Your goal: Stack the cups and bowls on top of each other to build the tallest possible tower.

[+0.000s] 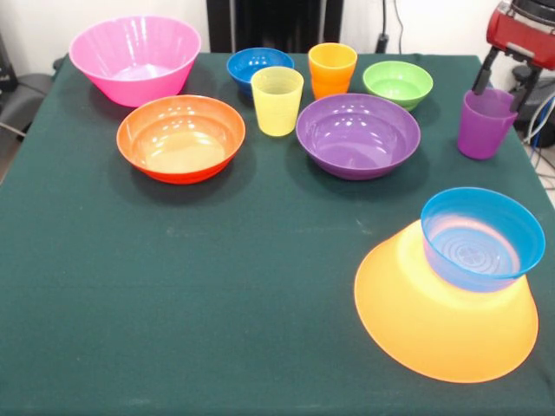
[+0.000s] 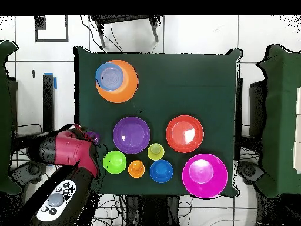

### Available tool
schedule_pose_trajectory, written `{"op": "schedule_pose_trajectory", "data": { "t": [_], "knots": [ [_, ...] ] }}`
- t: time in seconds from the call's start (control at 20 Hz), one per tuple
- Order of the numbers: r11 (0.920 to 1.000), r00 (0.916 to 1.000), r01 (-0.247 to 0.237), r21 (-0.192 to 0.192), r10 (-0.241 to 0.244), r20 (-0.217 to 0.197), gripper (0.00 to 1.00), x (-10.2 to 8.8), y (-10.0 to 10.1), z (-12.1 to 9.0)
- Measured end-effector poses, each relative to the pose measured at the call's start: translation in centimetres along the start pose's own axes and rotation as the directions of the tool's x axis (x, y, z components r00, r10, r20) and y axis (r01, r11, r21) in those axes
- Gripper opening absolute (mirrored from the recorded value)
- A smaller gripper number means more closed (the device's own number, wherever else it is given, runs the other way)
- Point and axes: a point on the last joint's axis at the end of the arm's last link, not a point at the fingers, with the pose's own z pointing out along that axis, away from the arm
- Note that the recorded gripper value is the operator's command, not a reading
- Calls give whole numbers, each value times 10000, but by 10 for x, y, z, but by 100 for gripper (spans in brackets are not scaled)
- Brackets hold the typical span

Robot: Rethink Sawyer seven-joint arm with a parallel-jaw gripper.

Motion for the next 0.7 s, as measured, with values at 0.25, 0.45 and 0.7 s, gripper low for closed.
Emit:
{"op": "schedule_pose_trajectory", "data": {
  "t": [0.25, 0.45, 0.7],
  "knots": [
    [9967, 9952, -795, 188, 804, -560, 100, 15, -9, 11],
    [9934, 9900, -1116, 261, 1134, -841, 100, 26, -12, 19],
    [9919, 9860, -1238, 296, 1263, -1088, 100, 37, -12, 24]
  ]
}}
